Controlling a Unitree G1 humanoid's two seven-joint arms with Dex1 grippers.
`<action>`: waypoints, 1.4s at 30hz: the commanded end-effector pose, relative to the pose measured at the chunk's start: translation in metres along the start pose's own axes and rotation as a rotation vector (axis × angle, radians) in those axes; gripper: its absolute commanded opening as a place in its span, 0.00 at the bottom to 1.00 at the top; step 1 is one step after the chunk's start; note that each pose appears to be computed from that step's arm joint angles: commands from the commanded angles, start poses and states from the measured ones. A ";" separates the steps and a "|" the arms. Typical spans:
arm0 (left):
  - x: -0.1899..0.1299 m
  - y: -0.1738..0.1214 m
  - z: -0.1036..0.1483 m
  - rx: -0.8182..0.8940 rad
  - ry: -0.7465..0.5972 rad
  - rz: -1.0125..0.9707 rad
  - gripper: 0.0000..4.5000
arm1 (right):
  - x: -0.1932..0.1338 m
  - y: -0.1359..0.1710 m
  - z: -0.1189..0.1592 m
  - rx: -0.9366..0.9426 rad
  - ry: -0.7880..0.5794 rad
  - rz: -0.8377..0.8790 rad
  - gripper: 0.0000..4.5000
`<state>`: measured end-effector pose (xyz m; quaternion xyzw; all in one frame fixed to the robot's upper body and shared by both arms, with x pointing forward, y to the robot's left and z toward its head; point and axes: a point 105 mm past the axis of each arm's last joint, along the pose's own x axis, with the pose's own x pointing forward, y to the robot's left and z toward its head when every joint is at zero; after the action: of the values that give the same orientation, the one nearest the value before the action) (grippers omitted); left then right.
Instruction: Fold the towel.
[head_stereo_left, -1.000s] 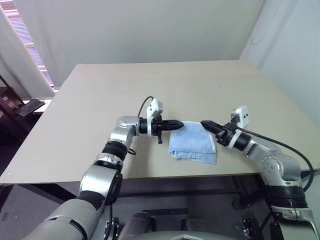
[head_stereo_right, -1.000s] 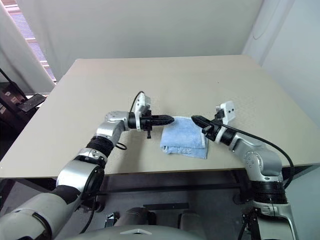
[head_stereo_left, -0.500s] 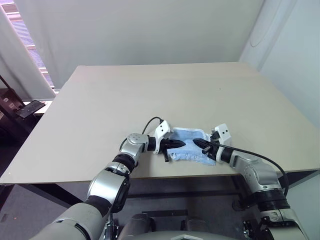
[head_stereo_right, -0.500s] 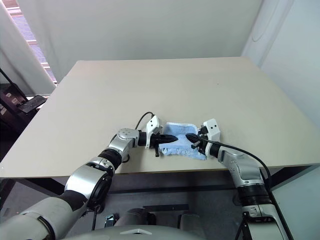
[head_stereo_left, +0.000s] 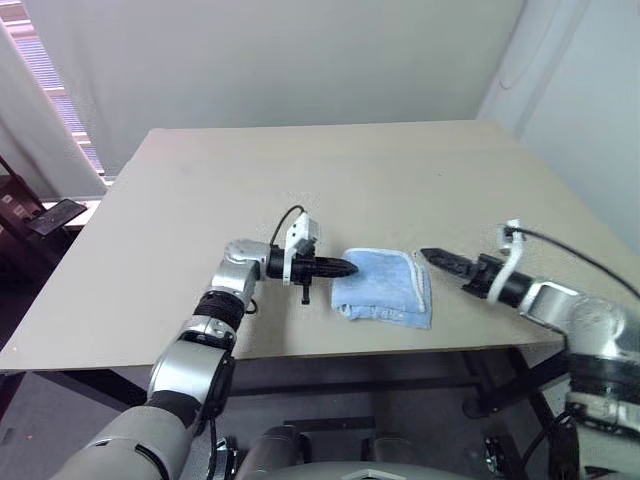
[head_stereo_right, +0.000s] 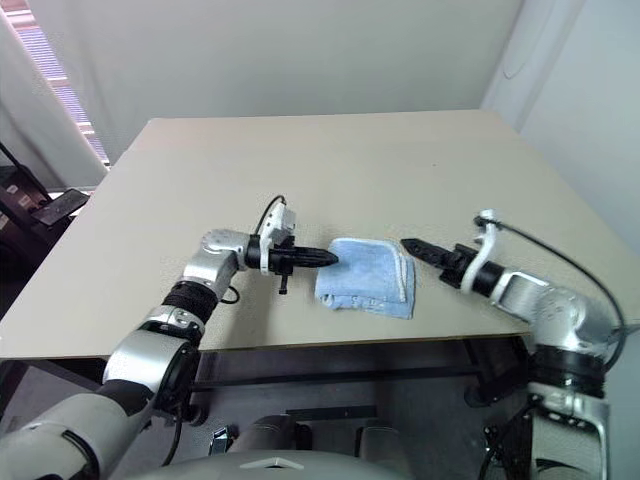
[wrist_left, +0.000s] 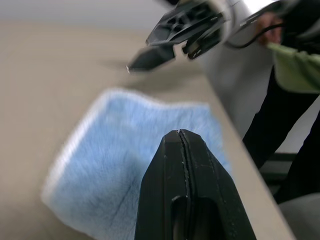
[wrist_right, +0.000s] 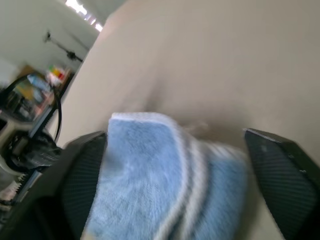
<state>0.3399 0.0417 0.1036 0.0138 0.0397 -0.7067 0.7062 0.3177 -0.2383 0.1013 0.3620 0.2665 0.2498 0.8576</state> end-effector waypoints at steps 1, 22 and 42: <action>-0.011 -0.006 0.010 0.029 -0.008 -0.007 0.00 | -0.012 0.001 0.001 0.129 0.052 0.023 0.99; -0.029 -0.034 0.007 -0.015 0.035 -0.025 0.00 | 0.030 -0.006 -0.062 0.348 0.316 0.038 0.99; -0.028 -0.035 0.007 -0.008 0.044 -0.024 0.00 | 0.074 0.016 -0.082 0.311 0.443 0.145 0.91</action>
<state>0.3045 0.0719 0.1025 0.0197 0.0802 -0.7105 0.6989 0.3173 -0.1523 0.0536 0.4461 0.4387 0.3409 0.7017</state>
